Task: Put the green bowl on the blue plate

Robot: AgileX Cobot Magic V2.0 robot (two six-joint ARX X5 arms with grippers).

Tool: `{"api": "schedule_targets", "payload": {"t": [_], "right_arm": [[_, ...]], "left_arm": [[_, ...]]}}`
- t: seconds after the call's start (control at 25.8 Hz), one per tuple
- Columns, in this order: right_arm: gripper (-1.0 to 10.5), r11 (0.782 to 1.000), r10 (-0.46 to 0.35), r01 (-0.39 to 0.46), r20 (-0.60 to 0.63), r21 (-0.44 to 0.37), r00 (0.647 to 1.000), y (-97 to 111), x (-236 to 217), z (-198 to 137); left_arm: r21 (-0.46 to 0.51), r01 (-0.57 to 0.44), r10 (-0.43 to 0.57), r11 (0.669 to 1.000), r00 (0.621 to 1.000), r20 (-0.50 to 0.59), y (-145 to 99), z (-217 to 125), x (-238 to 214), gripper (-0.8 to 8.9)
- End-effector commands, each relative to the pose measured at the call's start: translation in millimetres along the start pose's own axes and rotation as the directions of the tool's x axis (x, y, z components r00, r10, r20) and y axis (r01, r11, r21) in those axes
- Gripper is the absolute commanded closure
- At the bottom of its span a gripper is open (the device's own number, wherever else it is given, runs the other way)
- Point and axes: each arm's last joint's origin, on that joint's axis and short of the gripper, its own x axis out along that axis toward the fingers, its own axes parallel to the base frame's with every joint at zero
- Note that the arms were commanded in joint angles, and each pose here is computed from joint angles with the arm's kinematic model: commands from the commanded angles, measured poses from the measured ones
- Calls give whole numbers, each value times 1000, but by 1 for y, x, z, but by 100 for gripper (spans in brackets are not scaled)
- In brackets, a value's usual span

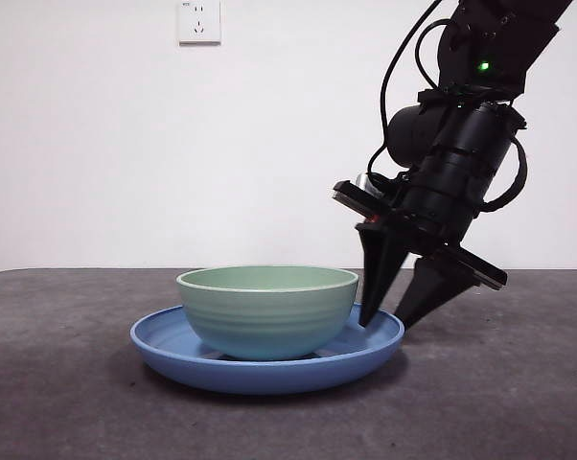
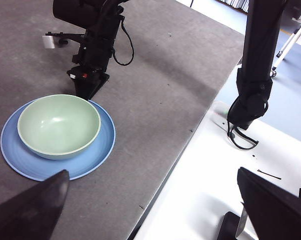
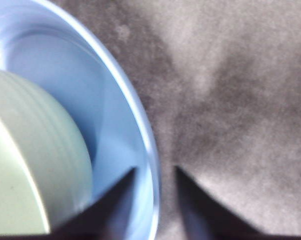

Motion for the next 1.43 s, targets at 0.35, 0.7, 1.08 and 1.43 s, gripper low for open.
{"api": "schedule_targets", "payload": {"t": [0.35, 0.7, 1.08, 1.43], "right_arm": [[665, 998, -3, 15, 187, -62, 982, 17, -70, -7], [385, 966, 22, 100, 460, -239, 888, 76, -206, -124], [342, 914, 3, 217, 542, -343, 841, 81, -248, -232], [342, 879, 93, 234, 631, -415, 770, 57, -242, -302]], "left_arm": [[16, 2, -2, 1000, 1000, 17, -1, 3, -2, 283], [16, 2, -2, 1000, 1000, 17, -1, 3, -2, 283], [16, 2, -2, 1000, 1000, 17, -1, 3, -2, 283], [16, 2, -2, 1000, 1000, 16, -1, 3, -2, 283]]}}
